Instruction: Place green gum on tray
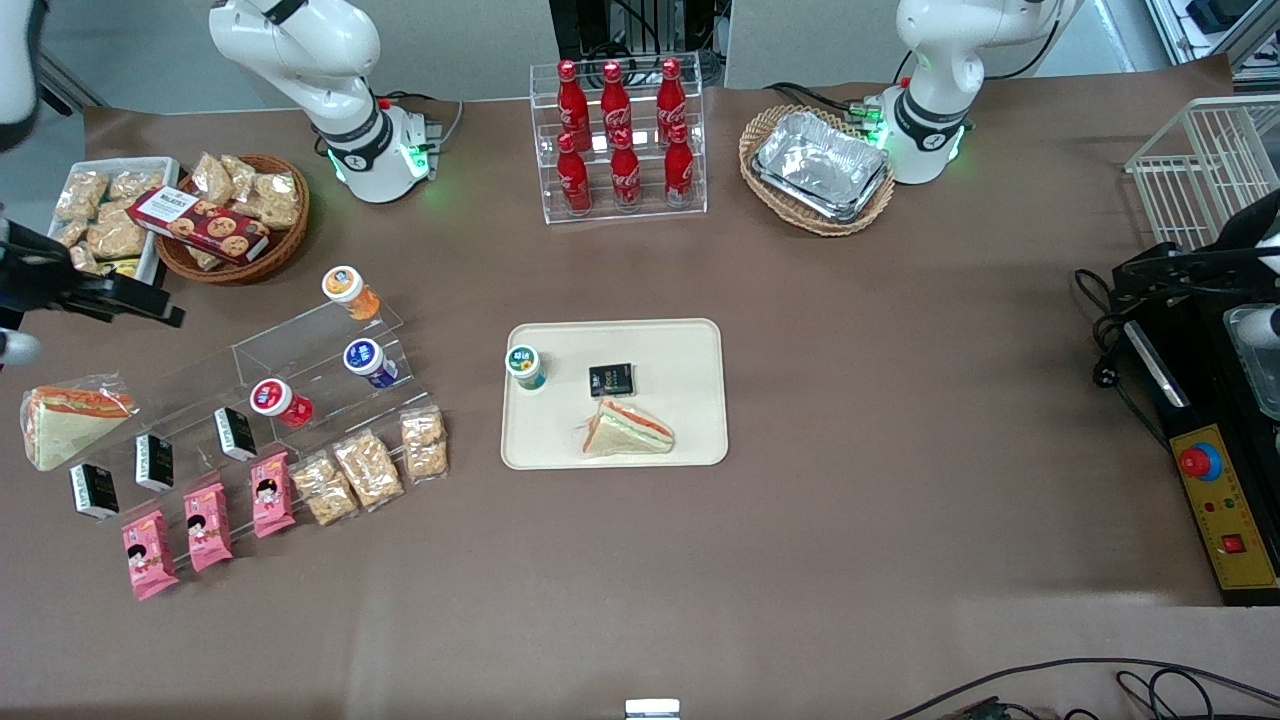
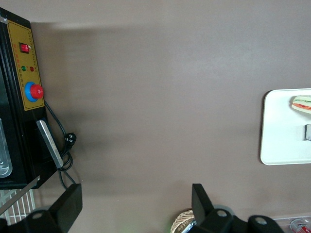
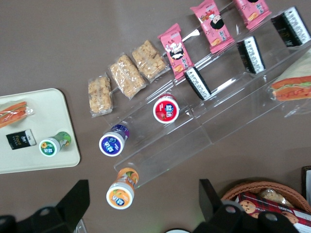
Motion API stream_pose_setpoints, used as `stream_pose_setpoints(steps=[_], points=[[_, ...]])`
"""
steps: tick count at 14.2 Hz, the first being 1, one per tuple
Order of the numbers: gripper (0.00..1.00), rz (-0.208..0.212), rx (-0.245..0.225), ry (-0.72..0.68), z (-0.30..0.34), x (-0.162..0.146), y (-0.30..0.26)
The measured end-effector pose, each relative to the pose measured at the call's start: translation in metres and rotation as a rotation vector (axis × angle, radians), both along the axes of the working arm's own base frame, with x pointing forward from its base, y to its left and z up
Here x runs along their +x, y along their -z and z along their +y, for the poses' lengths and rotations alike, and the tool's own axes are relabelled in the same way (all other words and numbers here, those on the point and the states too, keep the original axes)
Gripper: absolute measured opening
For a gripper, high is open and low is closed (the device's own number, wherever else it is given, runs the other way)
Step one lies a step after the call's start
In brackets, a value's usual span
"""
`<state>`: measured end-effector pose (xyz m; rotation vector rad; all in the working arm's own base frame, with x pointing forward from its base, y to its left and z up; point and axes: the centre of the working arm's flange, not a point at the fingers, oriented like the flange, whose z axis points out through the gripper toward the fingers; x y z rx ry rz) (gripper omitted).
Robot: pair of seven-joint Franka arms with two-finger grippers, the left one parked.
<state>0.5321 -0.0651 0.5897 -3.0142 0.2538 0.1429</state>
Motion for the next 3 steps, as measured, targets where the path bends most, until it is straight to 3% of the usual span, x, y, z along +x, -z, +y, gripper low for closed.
stream_pose_setpoints(steps=[3], points=[[1.00, -0.018, -0.003, -0.002, -0.002, -0.003, -0.030]])
